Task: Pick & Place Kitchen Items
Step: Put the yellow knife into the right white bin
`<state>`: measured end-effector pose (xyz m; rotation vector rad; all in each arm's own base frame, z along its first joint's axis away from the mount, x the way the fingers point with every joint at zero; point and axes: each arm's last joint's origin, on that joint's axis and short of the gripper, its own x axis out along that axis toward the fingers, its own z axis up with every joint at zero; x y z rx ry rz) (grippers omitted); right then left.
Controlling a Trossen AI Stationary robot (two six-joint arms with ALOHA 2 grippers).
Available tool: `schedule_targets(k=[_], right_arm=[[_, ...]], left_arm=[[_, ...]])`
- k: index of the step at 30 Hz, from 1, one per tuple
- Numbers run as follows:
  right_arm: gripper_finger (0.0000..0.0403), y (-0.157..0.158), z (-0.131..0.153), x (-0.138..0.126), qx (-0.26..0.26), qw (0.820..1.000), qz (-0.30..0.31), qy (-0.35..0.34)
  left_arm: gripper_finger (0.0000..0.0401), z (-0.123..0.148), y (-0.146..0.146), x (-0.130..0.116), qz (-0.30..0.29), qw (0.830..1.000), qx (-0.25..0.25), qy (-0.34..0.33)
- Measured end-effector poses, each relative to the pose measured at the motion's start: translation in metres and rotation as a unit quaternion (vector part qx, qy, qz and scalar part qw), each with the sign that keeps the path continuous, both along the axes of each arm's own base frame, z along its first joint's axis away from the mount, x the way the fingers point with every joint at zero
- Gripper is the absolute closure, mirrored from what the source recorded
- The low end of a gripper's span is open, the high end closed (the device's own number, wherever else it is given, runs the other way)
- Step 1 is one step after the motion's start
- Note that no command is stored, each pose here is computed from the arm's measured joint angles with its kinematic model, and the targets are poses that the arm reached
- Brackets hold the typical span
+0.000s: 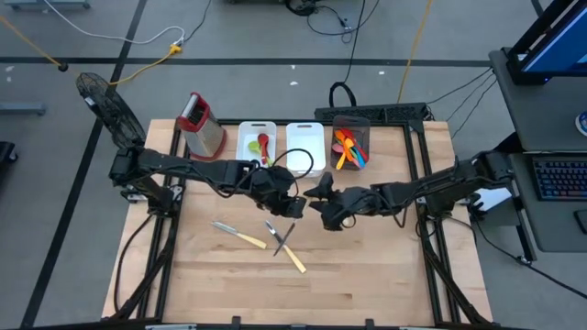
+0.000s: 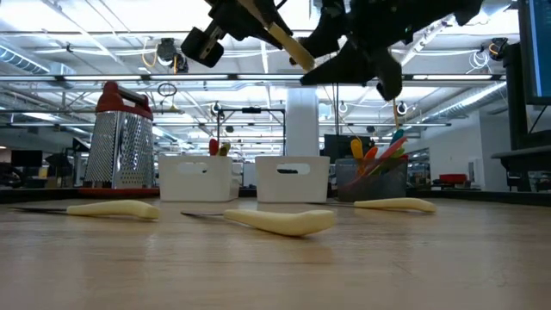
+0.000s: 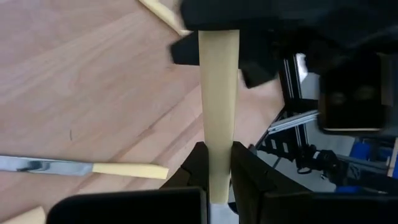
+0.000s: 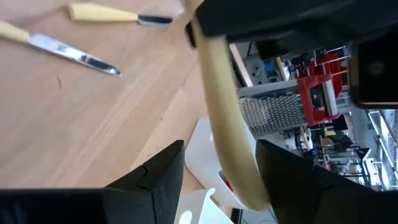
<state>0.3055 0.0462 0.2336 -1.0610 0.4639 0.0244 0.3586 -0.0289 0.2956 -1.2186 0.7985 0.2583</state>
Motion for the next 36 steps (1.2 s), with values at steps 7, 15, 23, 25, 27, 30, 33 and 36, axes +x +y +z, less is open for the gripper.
schedule_targets(k=[7,15,23,25,27,30,33,36], right_arm=[[0.0213,0.002,-0.007,0.011,-0.018,1.0,0.009,-0.022],[0.0256,0.002,0.0,0.014,-0.021,0.999,-0.005,-0.024],[0.0301,0.0,0.001,0.013,-0.019,0.998,-0.043,-0.029],[0.0315,-0.001,0.0,0.013,-0.021,0.998,-0.046,-0.026],[0.0331,-0.001,-0.001,0.013,-0.018,0.998,-0.047,-0.023],[0.0356,-0.001,-0.002,0.012,-0.013,0.999,-0.05,-0.016],[0.0363,0.0,-0.004,0.012,0.003,0.998,-0.055,-0.013],[0.0363,0.0,-0.005,0.011,0.021,0.998,-0.064,-0.01]], left_arm=[[0.0375,0.0,0.0,0.0,0.002,1.0,-0.004,-0.001],[0.0376,0.0,0.006,0.0,0.017,1.0,-0.004,0.004],[0.0376,0.001,0.015,0.001,0.028,1.0,-0.004,-0.002],[0.0376,0.001,0.016,0.001,0.031,0.999,-0.005,-0.002],[0.0376,0.001,0.017,0.001,0.032,0.999,-0.008,-0.003],[0.0376,0.002,0.017,0.001,0.035,0.999,-0.006,-0.003],[0.0376,0.001,0.017,0.001,0.036,0.999,-0.002,-0.003],[0.0376,0.001,0.018,0.001,0.043,0.999,0.005,-0.004]])
